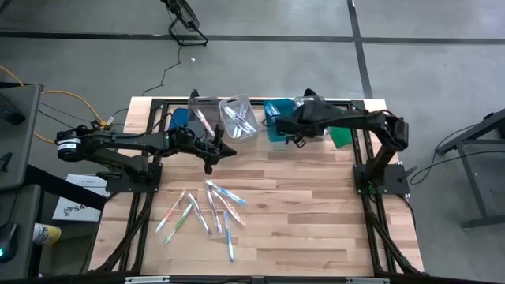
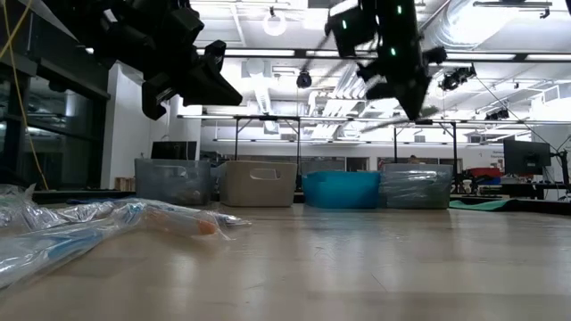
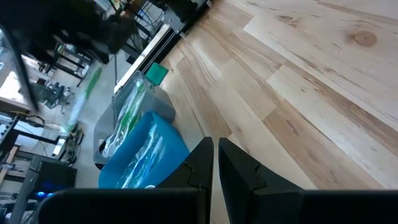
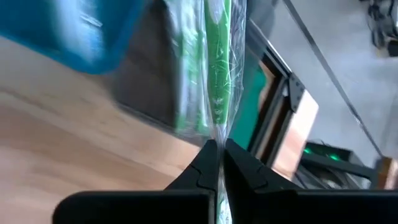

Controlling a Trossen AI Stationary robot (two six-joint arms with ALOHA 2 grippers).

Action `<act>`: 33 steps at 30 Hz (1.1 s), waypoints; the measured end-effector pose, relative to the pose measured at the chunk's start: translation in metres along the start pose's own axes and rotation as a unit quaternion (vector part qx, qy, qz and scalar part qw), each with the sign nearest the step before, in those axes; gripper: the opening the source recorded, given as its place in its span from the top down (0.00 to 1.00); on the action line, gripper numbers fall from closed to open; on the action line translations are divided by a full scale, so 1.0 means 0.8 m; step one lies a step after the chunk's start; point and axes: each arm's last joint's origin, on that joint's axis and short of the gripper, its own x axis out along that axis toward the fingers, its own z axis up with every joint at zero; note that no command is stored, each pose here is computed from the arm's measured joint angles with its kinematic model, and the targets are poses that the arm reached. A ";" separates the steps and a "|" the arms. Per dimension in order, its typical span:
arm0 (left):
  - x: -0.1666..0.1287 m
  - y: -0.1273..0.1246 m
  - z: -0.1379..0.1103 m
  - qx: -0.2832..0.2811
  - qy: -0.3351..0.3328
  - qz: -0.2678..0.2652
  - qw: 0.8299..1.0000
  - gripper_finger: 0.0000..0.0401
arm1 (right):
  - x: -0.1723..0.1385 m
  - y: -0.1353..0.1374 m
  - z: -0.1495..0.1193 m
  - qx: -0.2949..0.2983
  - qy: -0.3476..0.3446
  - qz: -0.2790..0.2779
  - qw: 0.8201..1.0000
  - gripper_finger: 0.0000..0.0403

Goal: Pick & Place Toothbrushes
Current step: Put the green toothbrush into the right black bin

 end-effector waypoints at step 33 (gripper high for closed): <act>0.000 -0.001 -0.001 0.012 0.002 -0.003 1.000 0.95 | 0.123 -0.081 -0.004 0.096 -0.058 0.195 0.974 0.99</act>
